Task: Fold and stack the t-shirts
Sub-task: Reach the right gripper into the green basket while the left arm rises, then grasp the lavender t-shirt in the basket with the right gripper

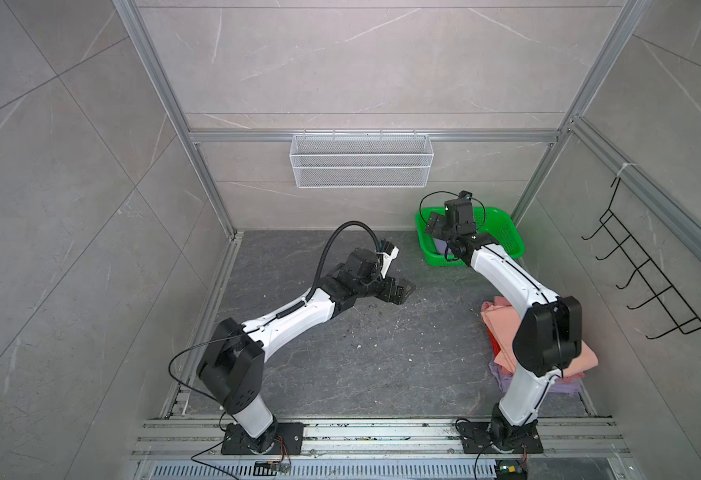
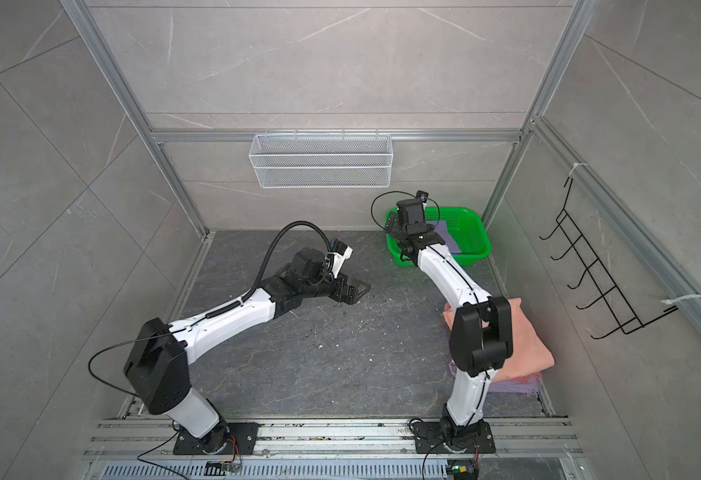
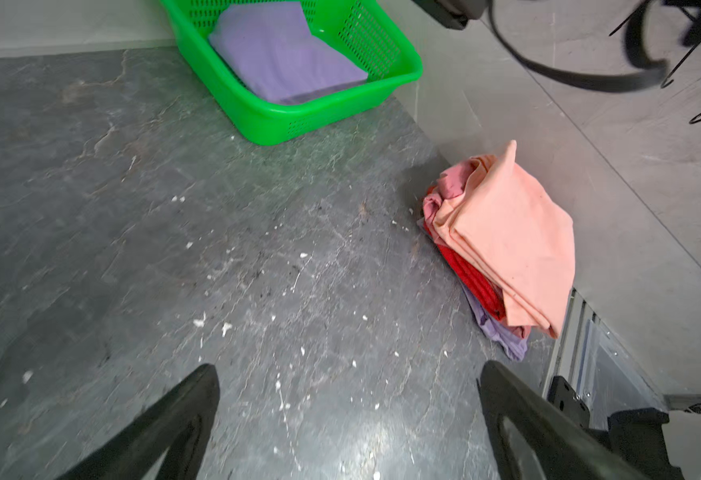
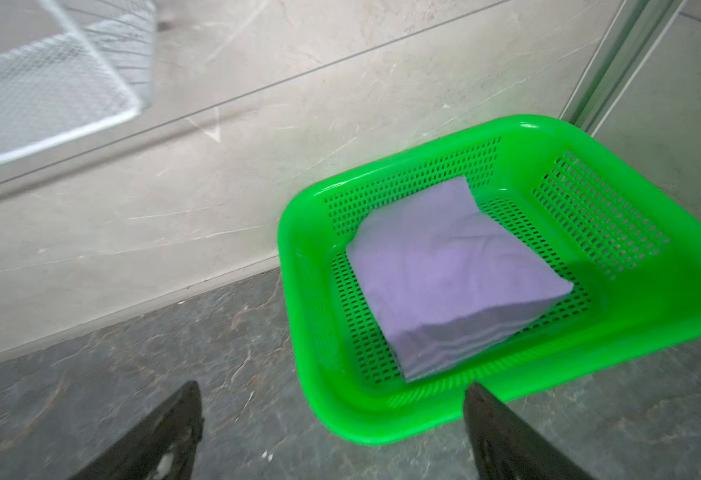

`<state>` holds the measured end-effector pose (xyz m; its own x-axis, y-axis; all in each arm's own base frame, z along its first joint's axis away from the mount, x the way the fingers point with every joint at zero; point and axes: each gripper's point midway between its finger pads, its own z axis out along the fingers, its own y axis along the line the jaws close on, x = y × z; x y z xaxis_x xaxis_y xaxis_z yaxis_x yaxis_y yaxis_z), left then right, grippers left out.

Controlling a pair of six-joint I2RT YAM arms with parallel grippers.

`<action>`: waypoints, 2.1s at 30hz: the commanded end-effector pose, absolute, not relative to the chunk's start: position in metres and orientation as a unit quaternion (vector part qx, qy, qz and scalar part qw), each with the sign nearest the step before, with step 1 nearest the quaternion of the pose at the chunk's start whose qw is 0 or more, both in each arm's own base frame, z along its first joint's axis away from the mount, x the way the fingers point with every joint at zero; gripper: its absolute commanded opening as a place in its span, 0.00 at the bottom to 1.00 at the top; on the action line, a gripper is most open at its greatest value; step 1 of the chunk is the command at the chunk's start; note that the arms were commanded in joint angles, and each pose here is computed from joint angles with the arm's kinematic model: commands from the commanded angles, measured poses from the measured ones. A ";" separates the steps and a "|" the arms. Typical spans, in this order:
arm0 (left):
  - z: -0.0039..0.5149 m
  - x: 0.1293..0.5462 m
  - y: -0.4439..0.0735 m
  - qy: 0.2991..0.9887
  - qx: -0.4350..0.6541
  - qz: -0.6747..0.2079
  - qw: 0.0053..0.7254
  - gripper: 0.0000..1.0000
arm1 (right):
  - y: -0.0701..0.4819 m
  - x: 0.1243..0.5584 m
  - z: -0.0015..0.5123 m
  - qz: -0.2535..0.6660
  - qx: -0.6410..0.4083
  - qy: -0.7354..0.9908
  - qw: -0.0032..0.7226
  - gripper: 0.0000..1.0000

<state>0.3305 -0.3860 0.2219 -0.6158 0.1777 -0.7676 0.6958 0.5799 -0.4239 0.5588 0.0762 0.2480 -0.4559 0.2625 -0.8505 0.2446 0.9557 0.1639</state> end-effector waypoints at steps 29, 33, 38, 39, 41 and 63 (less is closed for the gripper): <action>0.182 0.366 -0.416 0.814 0.284 -0.390 0.323 1.00 | 0.023 0.638 0.029 -0.095 0.137 0.947 0.275 1.00; 0.179 0.368 -0.411 0.819 0.277 -0.380 0.328 1.00 | 0.017 0.635 0.026 -0.095 0.160 0.945 0.270 1.00; 0.181 0.371 -0.408 0.819 0.271 -0.378 0.336 1.00 | 0.012 0.634 0.023 -0.085 0.175 0.944 0.265 0.96; 0.181 0.371 -0.407 0.820 0.269 -0.377 0.336 1.00 | 0.013 0.634 0.022 -0.080 0.175 0.945 0.264 0.94; 0.182 0.371 -0.407 0.819 0.268 -0.378 0.338 1.00 | 0.016 0.635 0.020 -0.065 0.173 0.947 0.262 0.90; 0.208 0.355 -0.385 0.811 0.255 -0.382 0.363 1.00 | 0.033 0.661 0.152 0.082 0.168 0.906 0.379 0.00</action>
